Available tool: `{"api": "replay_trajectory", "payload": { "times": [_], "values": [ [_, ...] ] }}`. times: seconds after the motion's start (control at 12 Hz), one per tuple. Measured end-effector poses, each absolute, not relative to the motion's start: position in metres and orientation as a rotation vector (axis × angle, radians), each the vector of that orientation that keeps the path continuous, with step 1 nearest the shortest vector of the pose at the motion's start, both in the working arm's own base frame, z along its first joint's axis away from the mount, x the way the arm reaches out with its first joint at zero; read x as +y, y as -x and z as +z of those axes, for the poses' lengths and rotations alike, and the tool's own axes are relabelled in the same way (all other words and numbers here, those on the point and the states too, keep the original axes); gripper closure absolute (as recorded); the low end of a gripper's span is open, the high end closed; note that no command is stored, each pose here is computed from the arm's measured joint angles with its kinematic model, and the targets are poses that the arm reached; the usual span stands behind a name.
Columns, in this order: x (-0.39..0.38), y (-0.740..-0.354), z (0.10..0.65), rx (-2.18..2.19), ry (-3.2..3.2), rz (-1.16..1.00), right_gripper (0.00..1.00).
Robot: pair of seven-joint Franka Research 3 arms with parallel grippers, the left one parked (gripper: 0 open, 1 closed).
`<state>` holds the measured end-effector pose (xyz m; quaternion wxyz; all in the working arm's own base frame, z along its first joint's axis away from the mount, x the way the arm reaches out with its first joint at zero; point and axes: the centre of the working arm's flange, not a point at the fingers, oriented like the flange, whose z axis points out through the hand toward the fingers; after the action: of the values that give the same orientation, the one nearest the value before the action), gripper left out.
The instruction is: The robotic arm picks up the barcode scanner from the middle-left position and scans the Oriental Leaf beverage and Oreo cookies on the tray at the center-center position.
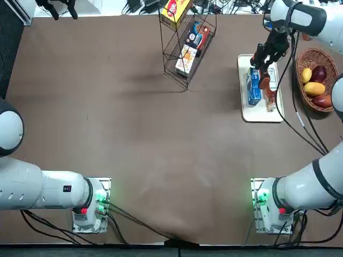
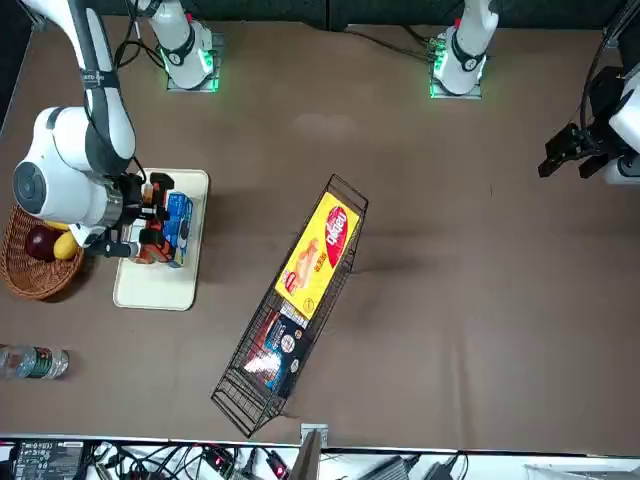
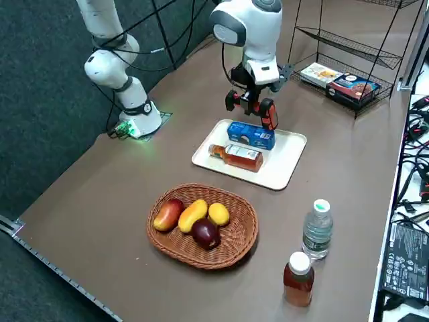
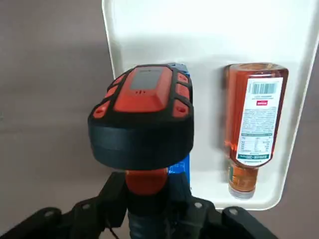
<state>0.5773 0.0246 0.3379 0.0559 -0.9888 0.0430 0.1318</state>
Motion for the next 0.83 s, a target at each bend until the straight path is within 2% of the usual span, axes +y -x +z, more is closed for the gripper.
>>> {"api": "replay_trajectory", "payload": {
  "times": [0.83],
  "values": [
    [0.0204, -0.5784, 0.3328, 0.129, 2.996, 0.416, 0.58]
  ]
}}
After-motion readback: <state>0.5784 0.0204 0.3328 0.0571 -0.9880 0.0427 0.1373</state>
